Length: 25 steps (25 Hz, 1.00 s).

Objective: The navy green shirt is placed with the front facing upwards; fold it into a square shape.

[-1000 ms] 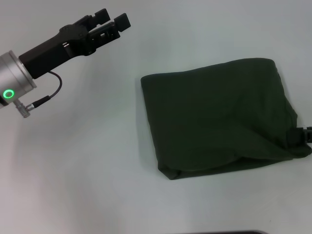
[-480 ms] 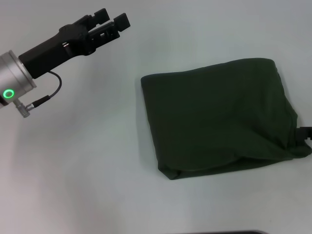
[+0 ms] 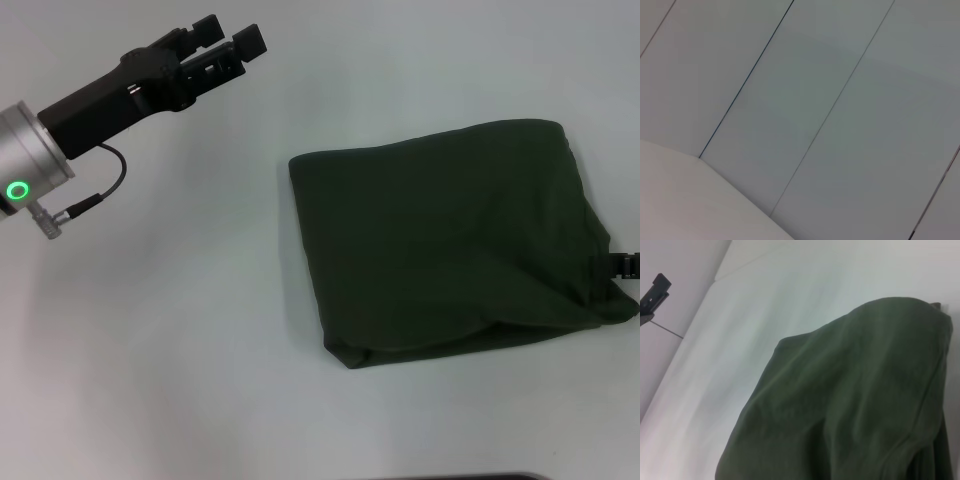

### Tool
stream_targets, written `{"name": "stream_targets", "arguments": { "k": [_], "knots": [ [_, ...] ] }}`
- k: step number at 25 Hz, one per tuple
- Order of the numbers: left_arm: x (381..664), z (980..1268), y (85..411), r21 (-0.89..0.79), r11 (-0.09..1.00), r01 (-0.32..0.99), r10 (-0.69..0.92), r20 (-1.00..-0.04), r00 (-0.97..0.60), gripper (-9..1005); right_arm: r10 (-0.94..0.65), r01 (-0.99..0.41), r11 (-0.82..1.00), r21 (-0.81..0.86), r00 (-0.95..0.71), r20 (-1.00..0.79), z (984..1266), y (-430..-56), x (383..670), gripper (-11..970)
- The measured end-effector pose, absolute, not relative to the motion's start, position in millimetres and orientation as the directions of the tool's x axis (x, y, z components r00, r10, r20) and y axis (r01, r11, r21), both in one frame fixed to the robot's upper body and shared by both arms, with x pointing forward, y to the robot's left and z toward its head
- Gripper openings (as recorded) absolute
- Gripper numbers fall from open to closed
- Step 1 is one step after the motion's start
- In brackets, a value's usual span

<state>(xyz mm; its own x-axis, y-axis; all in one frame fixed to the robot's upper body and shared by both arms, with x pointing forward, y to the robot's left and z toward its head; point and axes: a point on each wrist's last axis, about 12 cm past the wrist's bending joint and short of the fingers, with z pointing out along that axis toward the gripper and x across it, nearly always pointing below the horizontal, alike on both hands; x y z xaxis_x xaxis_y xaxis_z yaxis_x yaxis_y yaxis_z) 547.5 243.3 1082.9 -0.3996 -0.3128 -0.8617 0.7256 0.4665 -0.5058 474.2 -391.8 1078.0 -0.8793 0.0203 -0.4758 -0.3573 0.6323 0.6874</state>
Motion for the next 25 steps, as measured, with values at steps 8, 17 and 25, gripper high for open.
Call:
{"name": "stream_targets", "arguments": {
  "k": [8, 17, 25],
  "knots": [
    [548.0, 1083.2, 243.2, -0.505, 0.467, 0.726, -0.313, -0.862, -0.399, 905, 0.009, -0.371, 0.618, 0.693, -0.878, -0.479, 1079.1, -386.1, 478.0, 559],
    [548.5, 1083.6, 242.7, -0.504, 0.466, 0.727, -0.312, -0.862, -0.398, 905, -0.002, -0.377, 0.607, 0.7, -0.881, -0.473, 1079.5, -384.1, 476.9, 551],
    [548.5, 1083.6, 242.7, -0.504, 0.466, 0.727, -0.312, -0.863, -0.398, 905, -0.01, -0.358, 0.621, 0.697, -0.893, -0.45, 1073.0, -381.3, 477.8, 458]
  ]
}}
